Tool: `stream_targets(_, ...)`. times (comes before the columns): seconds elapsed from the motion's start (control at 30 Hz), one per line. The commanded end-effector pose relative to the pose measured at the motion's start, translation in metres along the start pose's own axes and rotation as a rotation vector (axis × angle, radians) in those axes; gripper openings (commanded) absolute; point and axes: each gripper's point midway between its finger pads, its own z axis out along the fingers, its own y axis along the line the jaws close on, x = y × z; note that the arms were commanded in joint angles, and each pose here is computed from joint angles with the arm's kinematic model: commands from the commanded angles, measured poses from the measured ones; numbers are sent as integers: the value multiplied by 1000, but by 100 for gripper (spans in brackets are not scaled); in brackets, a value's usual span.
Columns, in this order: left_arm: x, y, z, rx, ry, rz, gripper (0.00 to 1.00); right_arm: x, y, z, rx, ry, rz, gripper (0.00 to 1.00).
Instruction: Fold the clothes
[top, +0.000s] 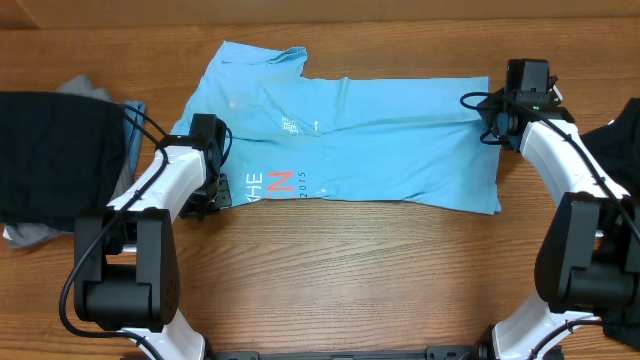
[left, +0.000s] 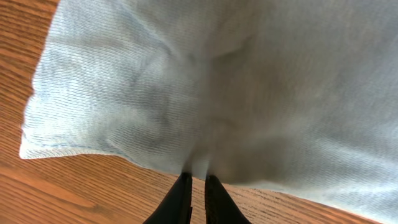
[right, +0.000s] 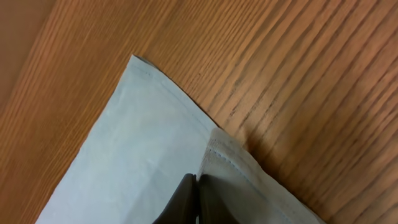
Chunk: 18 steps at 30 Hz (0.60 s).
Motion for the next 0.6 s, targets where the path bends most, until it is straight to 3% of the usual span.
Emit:
stream_targets(0.0, 1, 7, 2, -25, 3, -18, 7, -23, 8, -10, -8, -78, 4, 17)
stream_targets(0.07, -1, 8, 1, -27, -2, -20, 4, -26, 12, -10, -22, -92, -62, 29)
stream_targets(0.2, -16, 7, -13, -13, -40, -42, 4, -34, 20, -15, -32, -112, -219, 82)
stream_targets(0.33, -34, 1, -47, 56, -67, -67, 4, -32, 15, -28, 24, -54, -291, 86)
stream_targets(0.4, -33, -4, -62, 107, -46, -64, 6, -24, 7, -38, 59, 14, -303, 82)
stream_targets(0.43, -31, -7, -66, 130, -28, -61, 8, -17, 3, -43, 71, 61, -309, 73)
stream_targets(0.47, -28, -9, -69, 148, -11, -58, 11, -10, 0, -48, 79, 102, -314, 53)
stream_targets(0.5, -24, -11, -70, 159, 7, -55, 15, 8, -7, -55, 81, 201, -339, 23)
stream_targets(0.53, -22, -11, -68, 159, 14, -53, 13, 17, -10, -58, 80, 246, -348, 7)
stream_targets(0.57, -20, -12, -66, 160, 19, -53, 9, 31, -15, -62, 80, 320, -353, 4)
